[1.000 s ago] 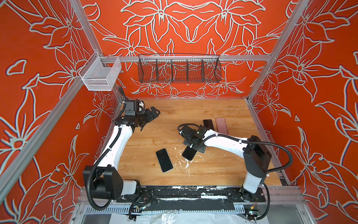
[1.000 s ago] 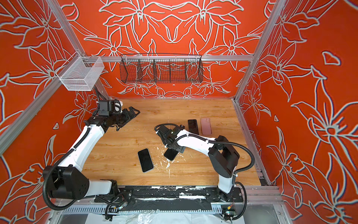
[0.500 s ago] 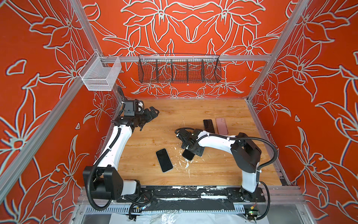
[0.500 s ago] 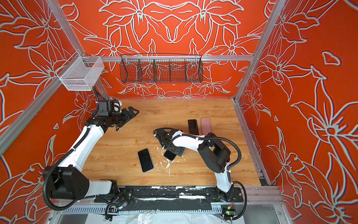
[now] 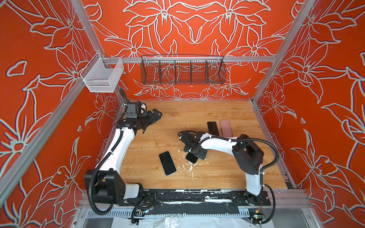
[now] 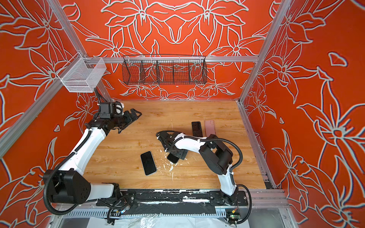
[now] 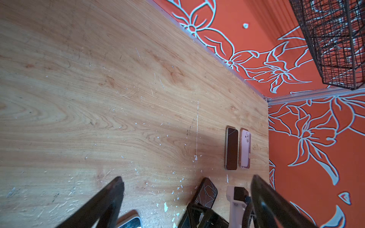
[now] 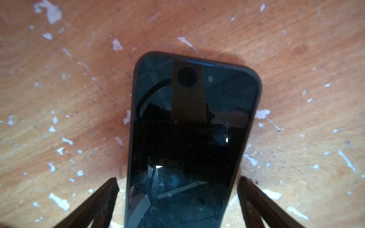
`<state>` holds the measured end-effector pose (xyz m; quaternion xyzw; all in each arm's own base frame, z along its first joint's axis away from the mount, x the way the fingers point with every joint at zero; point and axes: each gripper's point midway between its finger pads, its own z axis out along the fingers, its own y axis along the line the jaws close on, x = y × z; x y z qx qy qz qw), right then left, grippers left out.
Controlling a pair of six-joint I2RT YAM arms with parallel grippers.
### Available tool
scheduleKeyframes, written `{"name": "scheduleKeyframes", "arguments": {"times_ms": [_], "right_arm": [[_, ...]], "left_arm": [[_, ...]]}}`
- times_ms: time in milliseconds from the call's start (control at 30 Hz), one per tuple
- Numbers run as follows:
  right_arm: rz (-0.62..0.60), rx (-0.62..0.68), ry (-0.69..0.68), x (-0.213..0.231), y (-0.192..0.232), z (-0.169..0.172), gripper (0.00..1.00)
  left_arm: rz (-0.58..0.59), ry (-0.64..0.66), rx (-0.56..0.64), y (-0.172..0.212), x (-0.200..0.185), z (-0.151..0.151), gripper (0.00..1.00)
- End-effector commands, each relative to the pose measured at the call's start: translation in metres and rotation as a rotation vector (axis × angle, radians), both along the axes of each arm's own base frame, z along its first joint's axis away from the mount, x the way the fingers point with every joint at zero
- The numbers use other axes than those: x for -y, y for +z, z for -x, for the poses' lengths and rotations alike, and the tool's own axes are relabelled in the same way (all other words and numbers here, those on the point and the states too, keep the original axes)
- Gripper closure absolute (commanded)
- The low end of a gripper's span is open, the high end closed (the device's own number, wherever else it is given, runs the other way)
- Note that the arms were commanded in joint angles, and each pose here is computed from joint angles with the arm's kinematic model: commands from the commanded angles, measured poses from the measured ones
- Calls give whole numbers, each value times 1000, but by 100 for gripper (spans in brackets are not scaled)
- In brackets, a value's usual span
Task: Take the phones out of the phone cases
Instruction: 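Lower the right gripper onto the black phone and close on its end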
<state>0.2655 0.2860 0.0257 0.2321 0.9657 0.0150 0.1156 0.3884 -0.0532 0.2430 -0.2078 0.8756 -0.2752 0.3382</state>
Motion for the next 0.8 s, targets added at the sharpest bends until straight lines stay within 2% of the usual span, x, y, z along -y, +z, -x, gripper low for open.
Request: {"name": "scheduleKeyframes", "arguments": {"times_ms": [0,300,433,567,767], "right_arm": [[17,-9,-41,3,-5,-2,4],[8,-38,-82,13,-18,6,11],[-5,-40,-96,16,-24,10,21],[-8,-29,-84,17,-27,10,38],[-12,-1,15,12,-22,3,47]], "left_arm": [[14,0,17,6,-1,2,3],[40,13,11,5,-6,0,3],[49,15,5,3,-7,0,3],[53,19,-1,1,-7,-1,3],[72,15,-9,-2,-4,-2,3]]}}
